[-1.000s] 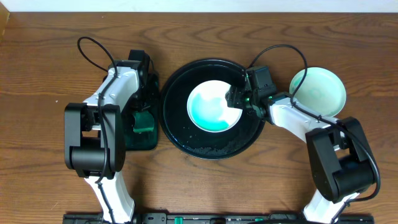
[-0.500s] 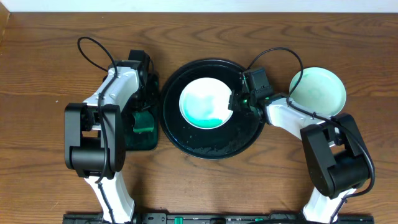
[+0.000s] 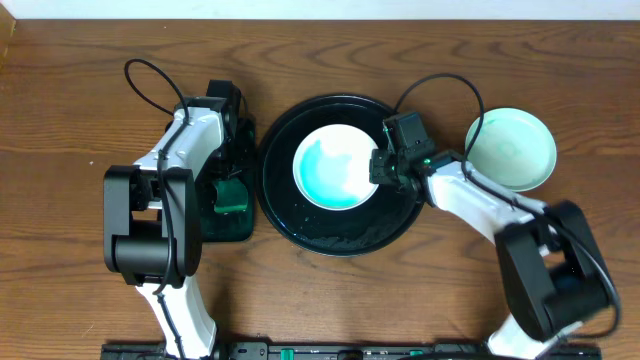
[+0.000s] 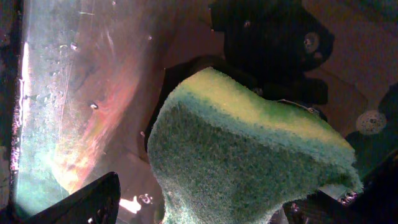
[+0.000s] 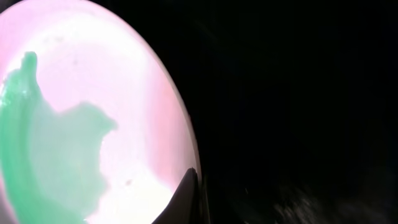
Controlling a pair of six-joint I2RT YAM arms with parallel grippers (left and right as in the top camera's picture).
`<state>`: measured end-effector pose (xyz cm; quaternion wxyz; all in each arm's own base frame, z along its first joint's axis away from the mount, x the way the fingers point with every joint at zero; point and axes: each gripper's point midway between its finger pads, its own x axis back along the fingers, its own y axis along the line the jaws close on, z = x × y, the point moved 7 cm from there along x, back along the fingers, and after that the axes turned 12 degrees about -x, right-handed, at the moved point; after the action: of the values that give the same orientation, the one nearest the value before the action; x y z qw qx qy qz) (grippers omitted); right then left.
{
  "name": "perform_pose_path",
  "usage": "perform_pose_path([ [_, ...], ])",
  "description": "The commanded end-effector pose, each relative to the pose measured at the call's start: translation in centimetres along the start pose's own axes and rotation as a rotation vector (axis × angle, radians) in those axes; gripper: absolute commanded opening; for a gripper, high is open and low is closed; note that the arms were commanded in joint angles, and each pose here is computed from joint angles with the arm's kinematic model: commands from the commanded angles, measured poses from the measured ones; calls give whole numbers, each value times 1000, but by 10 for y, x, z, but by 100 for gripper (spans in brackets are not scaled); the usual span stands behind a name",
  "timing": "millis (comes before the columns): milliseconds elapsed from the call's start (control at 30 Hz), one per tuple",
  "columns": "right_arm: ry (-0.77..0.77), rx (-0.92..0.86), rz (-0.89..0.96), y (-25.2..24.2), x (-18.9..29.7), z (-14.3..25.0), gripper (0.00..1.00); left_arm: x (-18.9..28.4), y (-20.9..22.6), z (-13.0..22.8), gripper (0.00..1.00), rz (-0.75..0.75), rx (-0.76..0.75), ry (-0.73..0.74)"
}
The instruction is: Clean dirty plates on tray and stack at the side
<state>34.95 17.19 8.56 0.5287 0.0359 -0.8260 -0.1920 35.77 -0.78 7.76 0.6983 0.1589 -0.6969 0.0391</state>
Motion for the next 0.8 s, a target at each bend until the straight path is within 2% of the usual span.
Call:
perform_pose_path([
  [0,-172,129,88,9,35,-14,1,-3,1,2,82,-10,-7,12],
  [400,-435,331,242,26,103,-25,1,-3,1,2,82,-10,-7,12],
  [767,-597,633,543,40,133,-17,1,-3,1,2,82,-10,-7,12],
])
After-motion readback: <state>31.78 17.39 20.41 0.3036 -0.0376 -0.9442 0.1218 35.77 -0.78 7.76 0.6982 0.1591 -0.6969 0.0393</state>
